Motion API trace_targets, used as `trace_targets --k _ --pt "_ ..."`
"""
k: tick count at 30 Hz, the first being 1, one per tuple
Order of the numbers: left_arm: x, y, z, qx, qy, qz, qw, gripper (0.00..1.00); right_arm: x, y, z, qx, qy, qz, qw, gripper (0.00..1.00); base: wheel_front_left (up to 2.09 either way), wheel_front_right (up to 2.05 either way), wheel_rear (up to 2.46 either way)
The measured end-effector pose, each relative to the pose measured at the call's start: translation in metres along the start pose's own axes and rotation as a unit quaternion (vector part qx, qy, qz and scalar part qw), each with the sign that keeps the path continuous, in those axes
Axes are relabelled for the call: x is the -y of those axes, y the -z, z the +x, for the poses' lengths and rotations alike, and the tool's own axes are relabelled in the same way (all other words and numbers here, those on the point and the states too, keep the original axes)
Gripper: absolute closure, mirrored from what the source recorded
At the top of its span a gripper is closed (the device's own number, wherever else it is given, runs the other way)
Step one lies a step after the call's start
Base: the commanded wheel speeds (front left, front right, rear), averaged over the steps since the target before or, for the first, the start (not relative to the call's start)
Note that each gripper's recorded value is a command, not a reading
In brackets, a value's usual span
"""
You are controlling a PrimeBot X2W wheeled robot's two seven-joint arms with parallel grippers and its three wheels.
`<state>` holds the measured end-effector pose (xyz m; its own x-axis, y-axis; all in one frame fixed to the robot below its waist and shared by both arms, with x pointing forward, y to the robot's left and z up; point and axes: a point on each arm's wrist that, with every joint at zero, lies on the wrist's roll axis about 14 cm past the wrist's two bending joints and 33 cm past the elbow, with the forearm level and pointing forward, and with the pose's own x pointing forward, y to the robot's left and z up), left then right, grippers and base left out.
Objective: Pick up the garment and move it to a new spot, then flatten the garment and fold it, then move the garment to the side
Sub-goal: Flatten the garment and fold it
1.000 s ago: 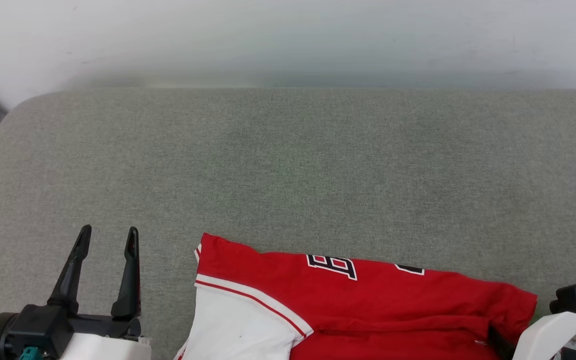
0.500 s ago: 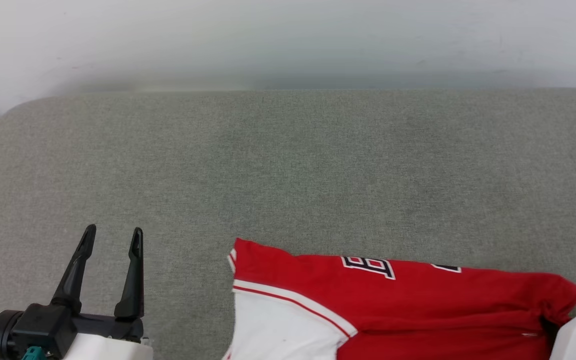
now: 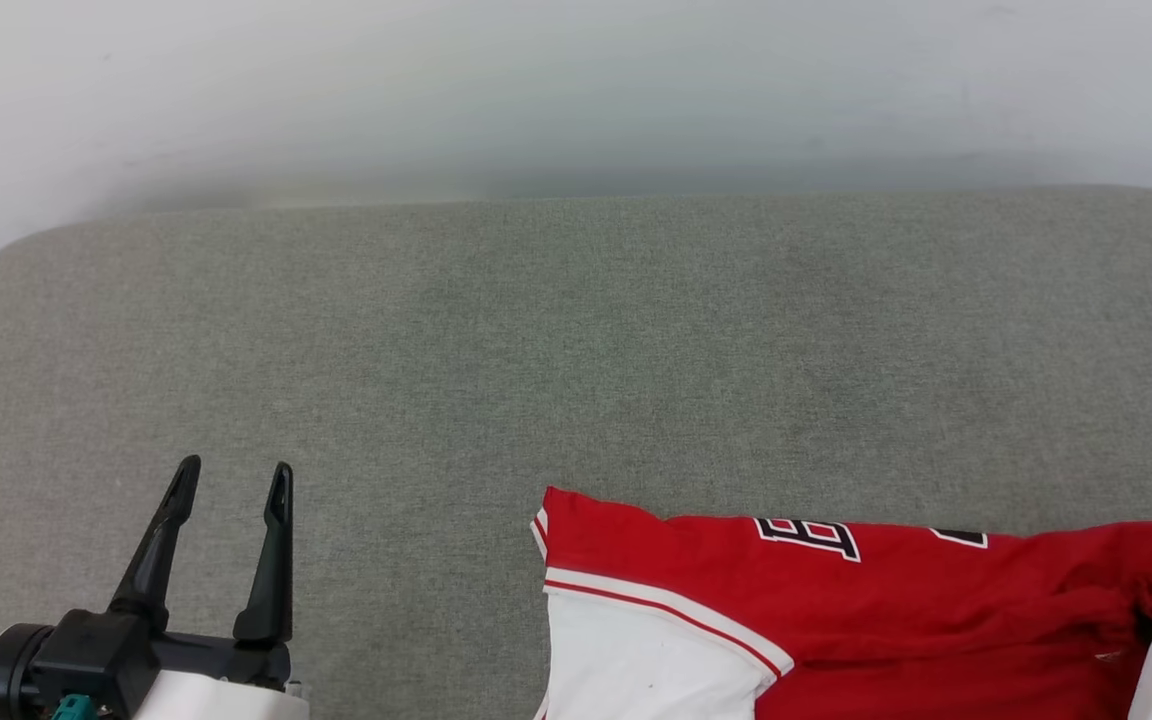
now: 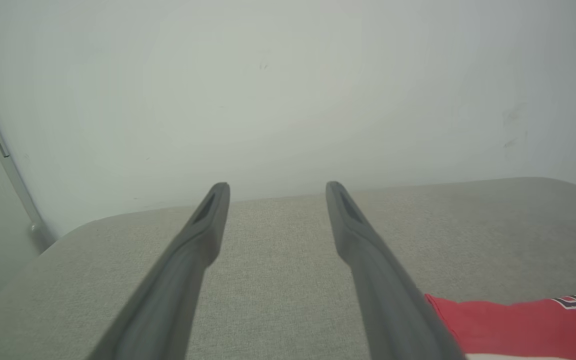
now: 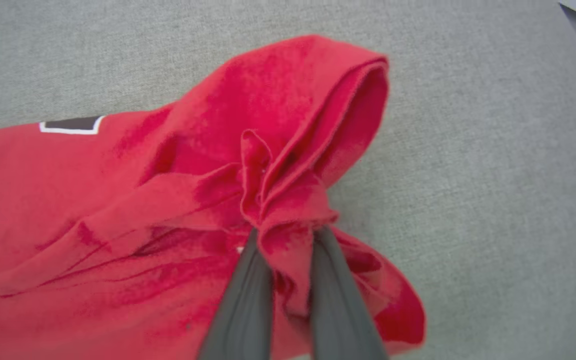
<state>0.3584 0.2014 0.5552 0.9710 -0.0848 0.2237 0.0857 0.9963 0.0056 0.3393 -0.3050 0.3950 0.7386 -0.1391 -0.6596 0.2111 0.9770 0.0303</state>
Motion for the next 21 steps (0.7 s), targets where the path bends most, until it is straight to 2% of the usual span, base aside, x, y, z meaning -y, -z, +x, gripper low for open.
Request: trace_targets --k 5,11,14,15,16,21 --pt "0.002 -0.003 -0.005 0.003 0.002 -0.001 1.000 0.00 -0.022 0.003 -0.011 0.000 -0.032 -0.023 0.999 1.00 0.00 0.00 0.00" --pt "0.002 -0.009 -0.014 0.008 0.001 -0.002 1.000 0.00 -0.067 0.007 -0.035 -0.006 -0.098 -0.056 0.994 1.00 0.00 0.00 0.00" --pt "0.003 -0.011 -0.016 0.011 0.002 -0.002 1.000 0.00 -0.104 0.002 -0.050 0.003 -0.151 -0.061 0.987 1.00 0.00 0.00 0.00" --pt "0.003 -0.011 -0.016 0.011 0.002 -0.002 1.000 0.00 -0.104 0.002 -0.050 0.003 -0.151 -0.061 0.987 1.00 0.00 0.00 0.00" --pt "0.003 -0.011 -0.017 0.011 0.002 -0.003 1.000 0.00 -0.127 -0.001 -0.057 0.006 -0.185 -0.054 0.981 1.00 0.00 0.00 0.00" --pt "0.003 -0.010 -0.017 0.010 0.000 -0.004 1.000 0.00 -0.179 0.002 -0.074 -0.007 -0.260 -0.047 0.964 1.00 0.00 0.00 0.00"
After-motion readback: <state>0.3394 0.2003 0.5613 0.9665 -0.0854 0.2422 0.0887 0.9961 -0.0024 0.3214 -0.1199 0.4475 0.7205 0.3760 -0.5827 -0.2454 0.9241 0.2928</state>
